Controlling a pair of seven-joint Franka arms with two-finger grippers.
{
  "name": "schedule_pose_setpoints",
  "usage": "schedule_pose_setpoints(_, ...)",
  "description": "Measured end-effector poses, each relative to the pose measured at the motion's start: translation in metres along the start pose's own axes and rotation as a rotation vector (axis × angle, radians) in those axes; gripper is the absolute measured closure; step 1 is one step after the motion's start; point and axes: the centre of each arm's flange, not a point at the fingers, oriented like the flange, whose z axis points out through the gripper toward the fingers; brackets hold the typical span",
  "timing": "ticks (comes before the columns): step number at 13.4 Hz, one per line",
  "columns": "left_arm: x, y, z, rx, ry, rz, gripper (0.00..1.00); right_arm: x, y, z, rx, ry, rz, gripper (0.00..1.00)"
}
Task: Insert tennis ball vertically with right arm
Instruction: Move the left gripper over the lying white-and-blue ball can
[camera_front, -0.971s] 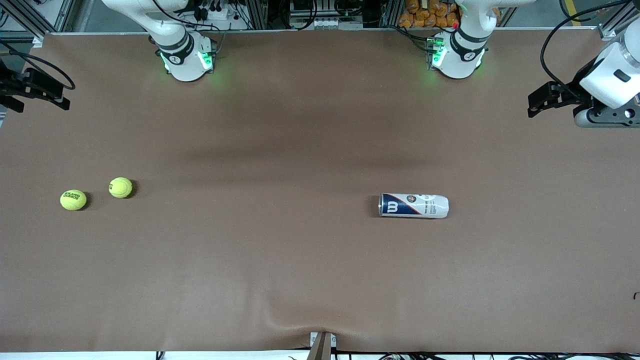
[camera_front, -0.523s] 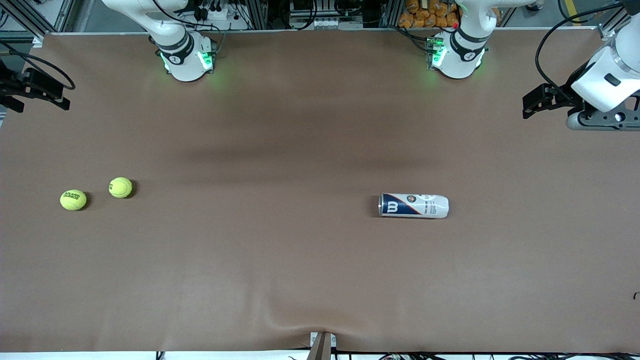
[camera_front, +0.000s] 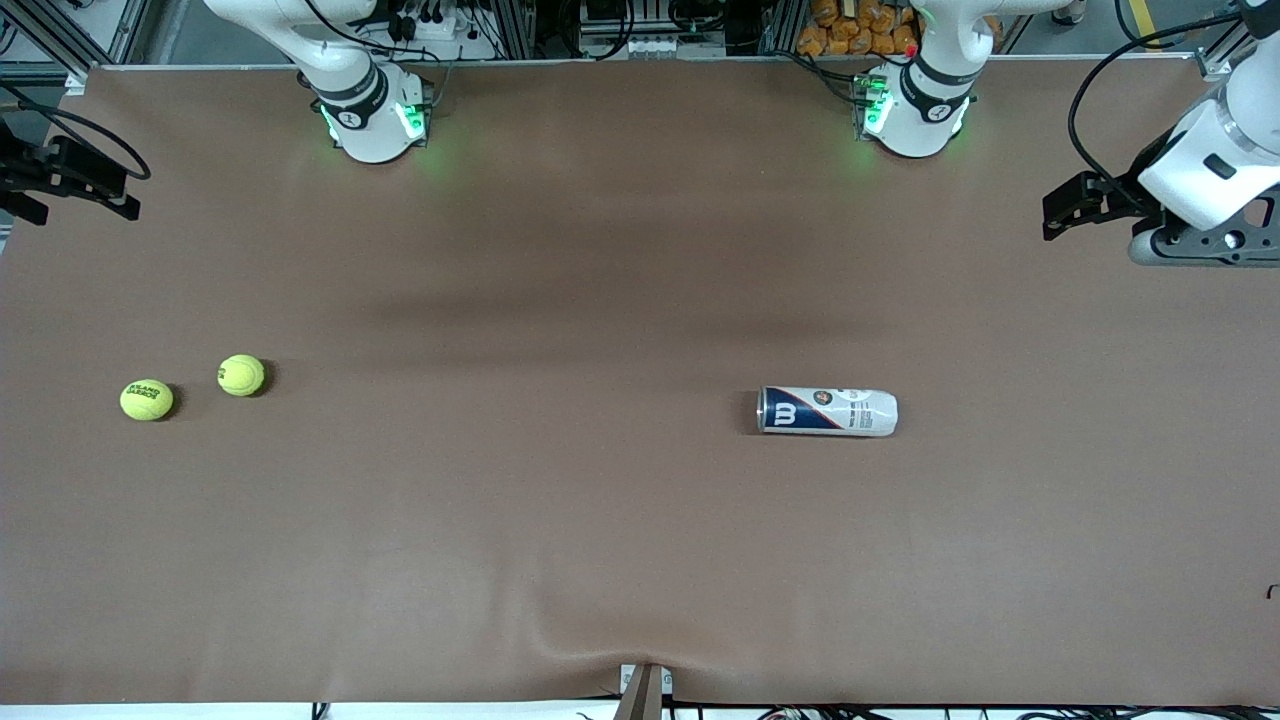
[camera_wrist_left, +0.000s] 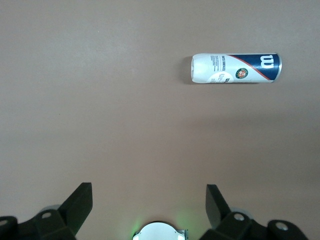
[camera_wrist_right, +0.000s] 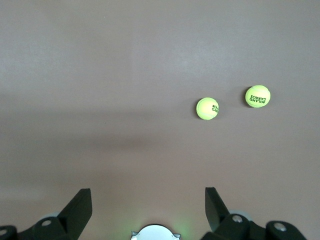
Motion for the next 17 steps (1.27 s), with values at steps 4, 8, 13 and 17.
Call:
schedule_pose_setpoints(4, 0.009, 0.028, 0.018, 0.006, -0.035, 0.053, 0.0, 0.002, 0.0, 0.003, 0.0, -0.006, 0.0, 0.0)
schedule_pose_setpoints(8, 0.023, 0.066, 0.049, 0.031, -0.094, 0.128, 0.0, 0.003, 0.0, 0.004, 0.0, -0.01, 0.001, 0.0)
schedule_pose_setpoints(13, 0.037, 0.125, 0.107, 0.044, -0.2, 0.24, 0.0, 0.003, 0.001, 0.005, 0.001, -0.01, 0.001, 0.0)
schedule_pose_setpoints(17, 0.038, 0.168, 0.143, 0.163, -0.246, 0.398, 0.0, 0.003, 0.001, 0.005, 0.001, -0.01, 0.002, 0.0)
